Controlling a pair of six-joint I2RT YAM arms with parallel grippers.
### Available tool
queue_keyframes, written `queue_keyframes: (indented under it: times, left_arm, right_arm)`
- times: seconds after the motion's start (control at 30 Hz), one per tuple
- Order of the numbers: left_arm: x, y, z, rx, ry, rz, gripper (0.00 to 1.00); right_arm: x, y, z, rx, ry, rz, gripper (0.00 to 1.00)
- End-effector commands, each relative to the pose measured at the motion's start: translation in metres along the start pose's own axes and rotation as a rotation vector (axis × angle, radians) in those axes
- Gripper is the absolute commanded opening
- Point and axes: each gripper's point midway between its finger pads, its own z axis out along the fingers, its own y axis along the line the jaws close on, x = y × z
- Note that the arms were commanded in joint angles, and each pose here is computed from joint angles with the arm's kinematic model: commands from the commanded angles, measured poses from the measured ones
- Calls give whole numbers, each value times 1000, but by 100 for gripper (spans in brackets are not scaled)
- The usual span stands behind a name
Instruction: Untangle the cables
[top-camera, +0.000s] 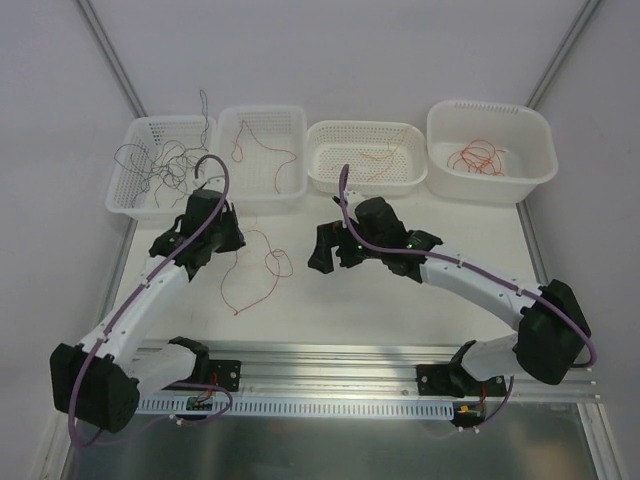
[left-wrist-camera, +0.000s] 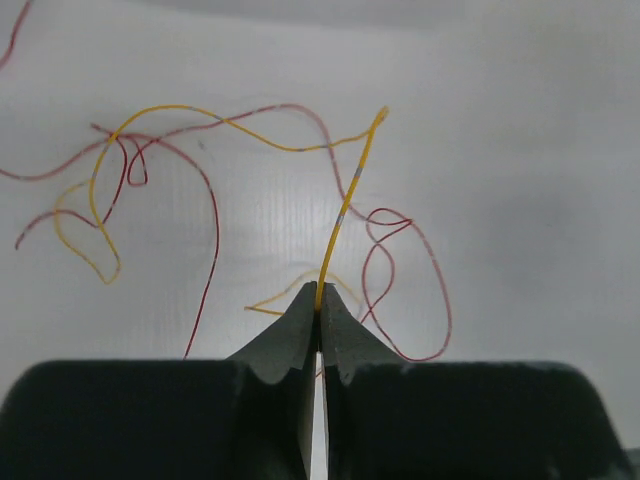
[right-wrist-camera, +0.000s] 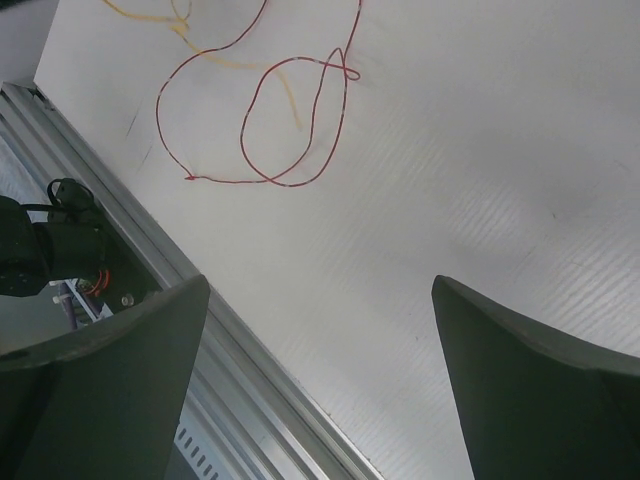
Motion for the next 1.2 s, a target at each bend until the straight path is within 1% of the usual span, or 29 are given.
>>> queue_keyframes:
  times: [0.0, 0.03, 0.1, 0.13, 0.17, 0.23, 0.27, 0.33, 0.4, 0.43, 0.57, 0.63, 0.8, 0.9, 1.1, 1.17]
  left_arm:
    - [-62, -37, -57, 160, -205, 175, 0]
    - [-78, -50, -78, 208, -252, 198, 0]
    - [-88, -71, -103, 307, -287, 267, 0]
    - [-103, -83, -124, 353, -332, 283, 0]
    - [-103, -98, -136, 431, -331, 309, 0]
    - [-116, -117, -163, 519, -367, 335, 0]
    - [-112, -128, -170, 582, -350, 352, 0]
    - [-113, -144, -182, 655, -345, 377, 0]
    - [-106, -153, -183, 704, -316, 398, 0]
    - [-101, -160, -179, 722, -288, 409, 0]
    - [-77, -180, -166, 773, -204, 466, 0]
    - [-65, -193, -161, 798, -167, 508, 0]
    - [-50, -215, -156, 834, -123, 564, 0]
    - [-40, -227, -155, 861, -95, 599, 0]
    - [-22, -239, -153, 898, -52, 646, 0]
    - [-19, -239, -152, 902, -44, 650, 0]
  right_arm:
    - [-20, 8, -23, -9, -91, -55, 98]
    - [-20, 8, -26, -4, -95, -60, 98]
    - [-30, 13, -39, -5, -128, -79, 98]
    - [-33, 14, -43, -4, -139, -93, 98]
    - [-37, 17, -53, -5, -157, -106, 98]
    - [-49, 20, -67, 2, -199, -138, 98]
    - [-51, 20, -73, 11, -206, -148, 98]
    - [-63, 26, -92, 11, -260, -171, 98]
    - [-68, 23, -105, 43, -292, -194, 97]
    - [-73, 24, -116, 50, -325, -204, 97]
    - [-75, 24, -138, 62, -377, -258, 97]
    - [-77, 27, -149, 48, -409, -276, 97]
    - [-80, 40, -160, -7, -422, -364, 97]
    - [-79, 46, -158, -32, -390, -392, 97]
    - [-86, 29, -148, 63, -386, -398, 99]
    - [-86, 29, -146, 56, -382, -406, 91]
